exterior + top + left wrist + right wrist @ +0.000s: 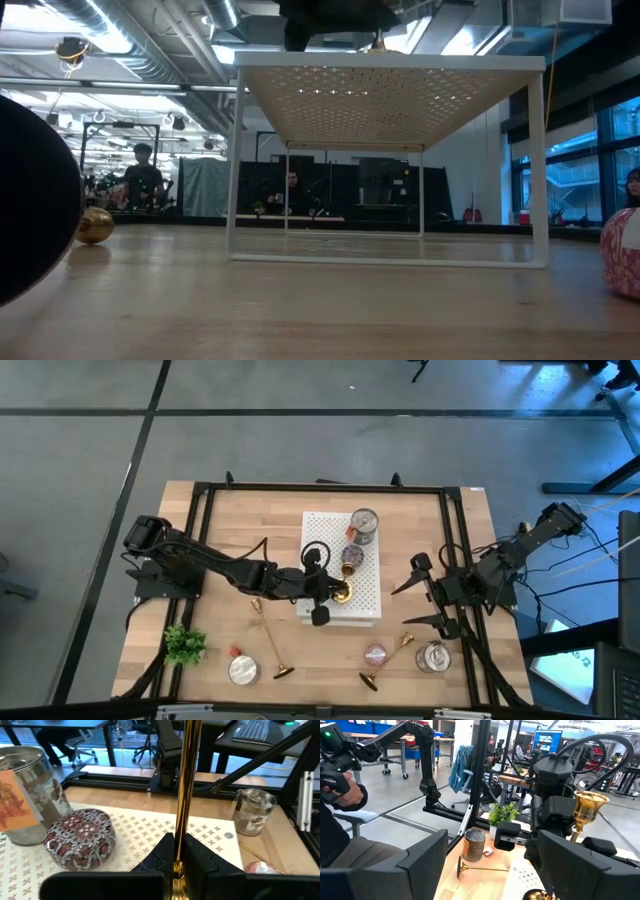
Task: Pick & Place candle stick holders
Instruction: Put the top gold candle holder on the shelf
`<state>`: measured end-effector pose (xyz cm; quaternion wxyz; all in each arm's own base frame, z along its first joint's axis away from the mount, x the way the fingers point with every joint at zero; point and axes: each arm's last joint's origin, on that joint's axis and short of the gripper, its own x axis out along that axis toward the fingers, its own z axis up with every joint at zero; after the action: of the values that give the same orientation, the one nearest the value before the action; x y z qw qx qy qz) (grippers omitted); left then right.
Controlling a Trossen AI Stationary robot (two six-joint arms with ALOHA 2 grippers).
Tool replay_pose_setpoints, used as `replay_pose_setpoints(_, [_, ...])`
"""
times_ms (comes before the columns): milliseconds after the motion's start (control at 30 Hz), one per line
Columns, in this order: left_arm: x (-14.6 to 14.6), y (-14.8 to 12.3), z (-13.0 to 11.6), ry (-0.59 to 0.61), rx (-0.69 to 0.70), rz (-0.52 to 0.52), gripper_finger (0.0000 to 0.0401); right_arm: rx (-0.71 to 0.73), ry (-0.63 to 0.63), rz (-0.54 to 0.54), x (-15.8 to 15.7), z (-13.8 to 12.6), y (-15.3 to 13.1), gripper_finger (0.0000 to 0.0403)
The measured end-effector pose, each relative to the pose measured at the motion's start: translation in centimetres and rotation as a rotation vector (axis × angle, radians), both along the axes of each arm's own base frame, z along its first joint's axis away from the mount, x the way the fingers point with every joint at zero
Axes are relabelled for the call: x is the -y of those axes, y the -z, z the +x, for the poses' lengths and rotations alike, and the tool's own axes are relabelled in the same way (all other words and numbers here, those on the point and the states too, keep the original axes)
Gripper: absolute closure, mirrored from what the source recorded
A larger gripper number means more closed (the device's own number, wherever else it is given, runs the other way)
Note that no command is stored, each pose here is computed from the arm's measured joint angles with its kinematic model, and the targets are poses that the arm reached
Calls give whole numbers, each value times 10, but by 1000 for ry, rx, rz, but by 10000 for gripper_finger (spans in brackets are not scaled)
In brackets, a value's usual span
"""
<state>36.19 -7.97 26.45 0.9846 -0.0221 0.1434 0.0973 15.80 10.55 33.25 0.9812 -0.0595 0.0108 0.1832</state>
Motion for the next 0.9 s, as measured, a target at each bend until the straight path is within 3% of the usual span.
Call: replay_pose_setpoints(900, [-6,23,-8,-21,63,-58,389,7,-3,-17,0,0,0,93])
